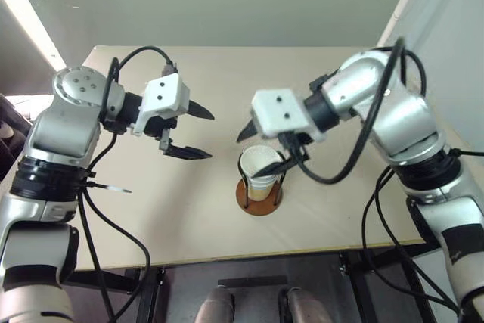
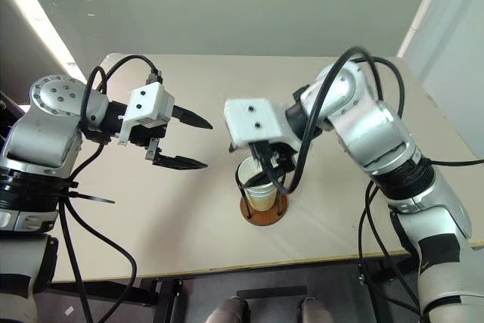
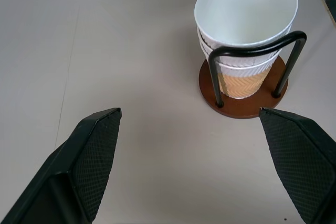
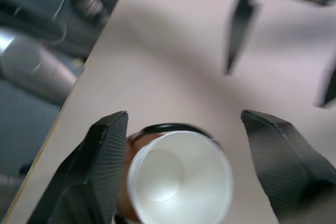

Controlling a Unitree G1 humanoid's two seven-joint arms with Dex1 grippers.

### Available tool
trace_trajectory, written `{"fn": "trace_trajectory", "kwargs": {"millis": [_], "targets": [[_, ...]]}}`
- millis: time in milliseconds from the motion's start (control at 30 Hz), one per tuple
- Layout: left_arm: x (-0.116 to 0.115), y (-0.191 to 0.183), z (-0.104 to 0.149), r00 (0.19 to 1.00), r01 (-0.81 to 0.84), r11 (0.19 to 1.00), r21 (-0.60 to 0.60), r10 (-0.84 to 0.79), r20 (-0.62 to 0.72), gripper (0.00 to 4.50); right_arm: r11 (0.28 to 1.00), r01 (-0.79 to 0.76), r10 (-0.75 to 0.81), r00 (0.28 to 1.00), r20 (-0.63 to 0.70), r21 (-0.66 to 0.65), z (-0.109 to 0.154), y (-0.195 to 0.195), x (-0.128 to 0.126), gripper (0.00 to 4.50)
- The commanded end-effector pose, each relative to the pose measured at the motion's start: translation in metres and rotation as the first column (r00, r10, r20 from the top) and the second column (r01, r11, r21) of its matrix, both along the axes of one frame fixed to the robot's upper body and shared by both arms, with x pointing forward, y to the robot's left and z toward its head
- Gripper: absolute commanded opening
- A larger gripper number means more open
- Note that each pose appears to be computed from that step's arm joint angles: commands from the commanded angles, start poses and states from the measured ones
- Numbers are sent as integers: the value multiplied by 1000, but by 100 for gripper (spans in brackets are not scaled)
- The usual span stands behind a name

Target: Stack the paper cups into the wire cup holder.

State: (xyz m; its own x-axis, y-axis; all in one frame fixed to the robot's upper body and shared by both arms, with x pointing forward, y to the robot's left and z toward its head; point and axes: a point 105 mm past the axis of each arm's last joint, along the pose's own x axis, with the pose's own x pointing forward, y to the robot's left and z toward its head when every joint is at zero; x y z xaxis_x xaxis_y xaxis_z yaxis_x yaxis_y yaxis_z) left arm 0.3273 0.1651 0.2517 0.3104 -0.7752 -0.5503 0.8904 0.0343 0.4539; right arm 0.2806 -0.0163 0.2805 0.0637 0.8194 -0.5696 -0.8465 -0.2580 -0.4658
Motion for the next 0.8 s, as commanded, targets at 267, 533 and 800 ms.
{"fn": "trace_trajectory", "kwargs": {"millis": [267,533,800], "targets": [[-3,3,20,997,-63,983,-174,68,22,450,804,448,-435,892,-127,390,39,-51,63,337],[10,16,9,969,-247,919,-307,244,-49,450,383,787,-711,585,-389,484,-5,-143,122,337],[42,42,-6,834,-508,732,-454,549,-49,450,53,874,-787,335,-518,484,-48,-215,137,337]]}}
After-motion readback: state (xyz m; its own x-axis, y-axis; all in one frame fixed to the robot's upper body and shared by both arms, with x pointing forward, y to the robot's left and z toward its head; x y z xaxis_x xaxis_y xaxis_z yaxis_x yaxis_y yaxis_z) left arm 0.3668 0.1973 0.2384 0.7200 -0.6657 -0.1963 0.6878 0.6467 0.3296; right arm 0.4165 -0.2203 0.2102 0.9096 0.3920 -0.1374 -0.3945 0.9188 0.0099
